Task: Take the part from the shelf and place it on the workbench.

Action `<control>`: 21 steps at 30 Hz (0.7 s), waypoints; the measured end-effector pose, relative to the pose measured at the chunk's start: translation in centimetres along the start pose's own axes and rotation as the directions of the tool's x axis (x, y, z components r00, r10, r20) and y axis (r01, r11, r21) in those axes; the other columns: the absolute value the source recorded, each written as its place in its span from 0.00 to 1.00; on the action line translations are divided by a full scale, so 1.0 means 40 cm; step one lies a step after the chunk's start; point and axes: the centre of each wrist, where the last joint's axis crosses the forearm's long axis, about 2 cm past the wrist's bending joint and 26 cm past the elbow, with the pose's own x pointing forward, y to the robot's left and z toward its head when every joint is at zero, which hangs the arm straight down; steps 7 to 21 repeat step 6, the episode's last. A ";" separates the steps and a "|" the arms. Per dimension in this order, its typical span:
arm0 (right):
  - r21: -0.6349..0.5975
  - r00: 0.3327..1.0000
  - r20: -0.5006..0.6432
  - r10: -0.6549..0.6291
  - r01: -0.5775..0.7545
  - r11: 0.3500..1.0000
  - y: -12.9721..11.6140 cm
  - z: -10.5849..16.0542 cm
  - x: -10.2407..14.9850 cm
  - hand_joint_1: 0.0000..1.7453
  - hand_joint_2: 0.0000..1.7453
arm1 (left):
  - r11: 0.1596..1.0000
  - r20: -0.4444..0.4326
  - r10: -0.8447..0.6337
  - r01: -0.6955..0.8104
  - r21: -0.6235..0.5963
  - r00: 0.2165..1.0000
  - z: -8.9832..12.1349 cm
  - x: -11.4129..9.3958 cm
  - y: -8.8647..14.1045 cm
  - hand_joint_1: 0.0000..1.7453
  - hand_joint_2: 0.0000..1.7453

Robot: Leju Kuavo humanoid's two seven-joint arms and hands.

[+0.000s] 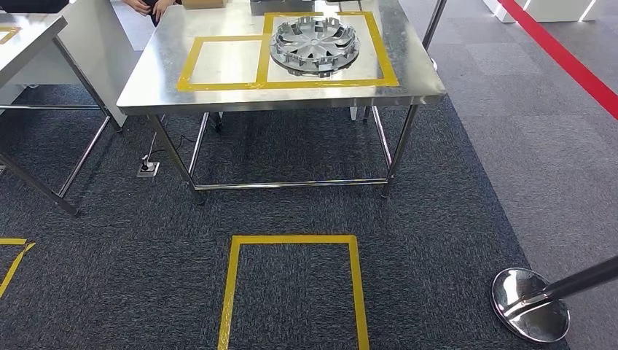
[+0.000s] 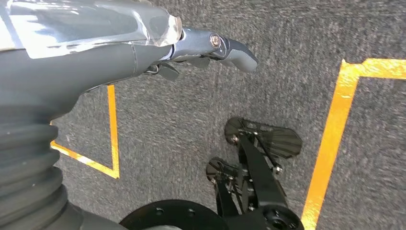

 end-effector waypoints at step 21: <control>-0.016 1.000 0.004 -0.017 0.017 1.000 -0.002 0.003 -0.019 0.00 0.00 | 1.000 -0.024 -0.027 0.027 0.007 0.999 0.004 -0.009 0.002 0.00 0.00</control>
